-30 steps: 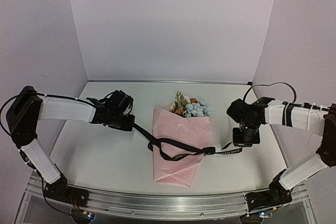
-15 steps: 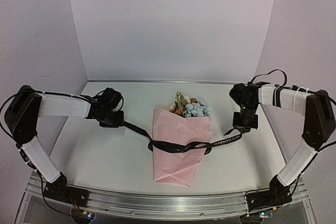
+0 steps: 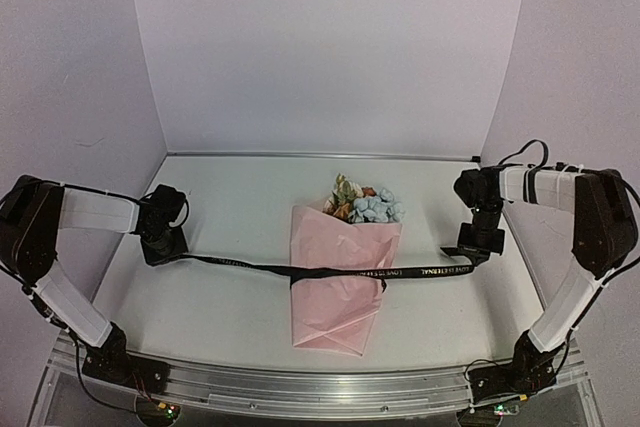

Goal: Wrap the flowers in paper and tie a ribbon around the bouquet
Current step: Cross the ribbon over the folded bouquet.

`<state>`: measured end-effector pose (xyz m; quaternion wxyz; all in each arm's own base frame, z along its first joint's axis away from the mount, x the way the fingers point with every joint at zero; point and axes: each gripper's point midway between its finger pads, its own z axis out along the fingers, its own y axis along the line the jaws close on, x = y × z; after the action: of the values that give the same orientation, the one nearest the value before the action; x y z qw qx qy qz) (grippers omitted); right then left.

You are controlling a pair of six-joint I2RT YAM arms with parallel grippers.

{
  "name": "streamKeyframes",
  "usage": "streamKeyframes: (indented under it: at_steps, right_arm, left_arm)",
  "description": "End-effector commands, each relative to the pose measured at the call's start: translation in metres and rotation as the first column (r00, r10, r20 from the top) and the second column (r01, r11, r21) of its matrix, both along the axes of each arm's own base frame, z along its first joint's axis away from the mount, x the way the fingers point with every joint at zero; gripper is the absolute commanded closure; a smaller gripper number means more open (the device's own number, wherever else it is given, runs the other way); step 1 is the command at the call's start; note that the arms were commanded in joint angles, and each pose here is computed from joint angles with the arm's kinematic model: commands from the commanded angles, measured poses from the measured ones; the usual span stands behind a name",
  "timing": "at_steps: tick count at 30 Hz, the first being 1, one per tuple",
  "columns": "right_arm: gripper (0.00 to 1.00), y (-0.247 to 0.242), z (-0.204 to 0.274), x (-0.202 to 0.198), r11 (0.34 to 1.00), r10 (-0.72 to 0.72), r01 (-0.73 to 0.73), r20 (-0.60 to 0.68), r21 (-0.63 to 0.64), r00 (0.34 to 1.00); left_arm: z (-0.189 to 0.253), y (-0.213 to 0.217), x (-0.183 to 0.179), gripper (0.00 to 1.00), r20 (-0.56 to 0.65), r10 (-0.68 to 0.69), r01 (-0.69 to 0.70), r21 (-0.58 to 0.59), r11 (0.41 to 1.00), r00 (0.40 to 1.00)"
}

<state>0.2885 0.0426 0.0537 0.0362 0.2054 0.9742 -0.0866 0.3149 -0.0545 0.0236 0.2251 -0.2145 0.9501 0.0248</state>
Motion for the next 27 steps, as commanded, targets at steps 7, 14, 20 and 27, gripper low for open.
streamKeyframes:
  at_steps: [7,14,20,27]
  right_arm:
    - [1.0,-0.021,0.001,-0.029,0.998,-0.067,0.067,-0.074,0.0,0.995]
    - [0.84,-0.003,0.004,-0.03,0.993,-0.045,0.053,-0.083,0.105,0.996]
    - [0.51,0.002,0.017,-0.031,0.989,-0.003,0.008,-0.04,0.146,0.999]
    - [0.36,0.037,0.042,-0.02,0.938,0.284,-0.299,0.107,0.176,0.953]
  left_arm:
    - [0.003,0.002,0.003,0.92,0.047,0.061,-0.057,-0.075,0.996,0.997]
    - [0.014,-0.014,0.01,0.75,0.091,0.021,-0.006,-0.16,0.987,0.996]
    - [0.058,-0.013,0.019,0.3,0.207,-0.016,0.046,-0.141,0.989,0.978]
    - [0.123,-0.113,0.027,0.18,0.42,-0.518,0.606,-0.103,0.788,0.745]
